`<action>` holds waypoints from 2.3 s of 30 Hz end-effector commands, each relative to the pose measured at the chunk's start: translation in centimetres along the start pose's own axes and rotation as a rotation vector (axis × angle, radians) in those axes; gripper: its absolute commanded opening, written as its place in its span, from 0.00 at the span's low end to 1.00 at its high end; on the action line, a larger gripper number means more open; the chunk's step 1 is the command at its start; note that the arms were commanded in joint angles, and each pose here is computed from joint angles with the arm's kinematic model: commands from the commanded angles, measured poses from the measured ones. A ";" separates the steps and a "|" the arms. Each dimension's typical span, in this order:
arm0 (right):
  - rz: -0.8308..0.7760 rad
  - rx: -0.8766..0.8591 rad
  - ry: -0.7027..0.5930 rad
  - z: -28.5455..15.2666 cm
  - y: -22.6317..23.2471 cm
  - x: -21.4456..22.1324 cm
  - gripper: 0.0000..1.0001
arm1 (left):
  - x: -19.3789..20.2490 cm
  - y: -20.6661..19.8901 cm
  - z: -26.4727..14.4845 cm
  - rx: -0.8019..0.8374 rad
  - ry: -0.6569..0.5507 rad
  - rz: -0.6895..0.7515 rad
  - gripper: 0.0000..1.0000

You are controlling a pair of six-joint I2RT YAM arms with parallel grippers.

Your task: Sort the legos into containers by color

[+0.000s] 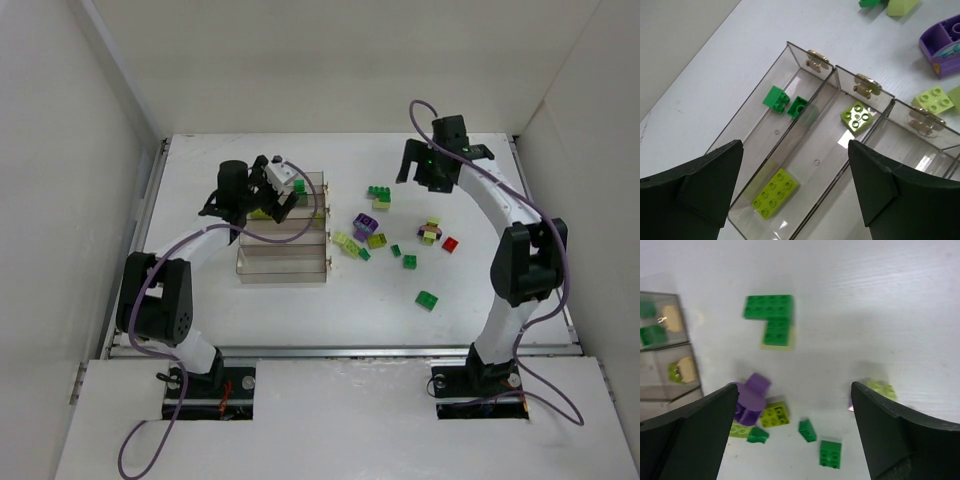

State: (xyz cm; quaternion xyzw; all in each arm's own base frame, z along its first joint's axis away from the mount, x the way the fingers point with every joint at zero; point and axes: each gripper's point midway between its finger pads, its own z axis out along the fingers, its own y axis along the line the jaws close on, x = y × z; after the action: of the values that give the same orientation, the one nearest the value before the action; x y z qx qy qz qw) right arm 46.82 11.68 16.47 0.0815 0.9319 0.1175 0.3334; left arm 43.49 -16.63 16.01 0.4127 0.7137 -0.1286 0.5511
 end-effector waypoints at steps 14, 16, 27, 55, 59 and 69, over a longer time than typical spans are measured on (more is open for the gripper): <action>0.103 0.310 0.144 3.4 -9.6 5.1 0.87 | -1.9 -2.0 -1.1 0.006 -0.042 0.022 0.84; 0.102 0.318 0.166 4.5 -9.9 5.7 0.84 | -1.4 -2.3 -1.1 0.011 -0.034 0.018 0.84; 0.081 0.332 0.210 5.4 -10.5 7.0 0.55 | -1.0 -2.2 -1.3 -0.007 -0.026 0.027 0.84; 0.071 0.229 0.098 1.8 -7.2 3.6 0.00 | -1.8 -2.6 -1.6 0.026 -0.051 0.083 0.84; 0.102 0.103 -0.126 -2.5 -2.3 -1.7 0.00 | -5.1 -3.4 -1.8 0.127 -0.121 0.092 0.84; -0.011 -0.283 -0.478 -8.7 16.5 -4.5 0.00 | -15.6 -7.4 -2.5 0.406 -0.376 -0.110 0.90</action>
State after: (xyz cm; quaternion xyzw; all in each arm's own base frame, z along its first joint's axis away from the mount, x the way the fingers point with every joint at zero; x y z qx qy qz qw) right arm 44.08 22.58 26.65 0.0340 0.8478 0.1839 0.4962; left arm 39.21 -24.17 24.79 0.4612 0.6164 -0.2766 0.5752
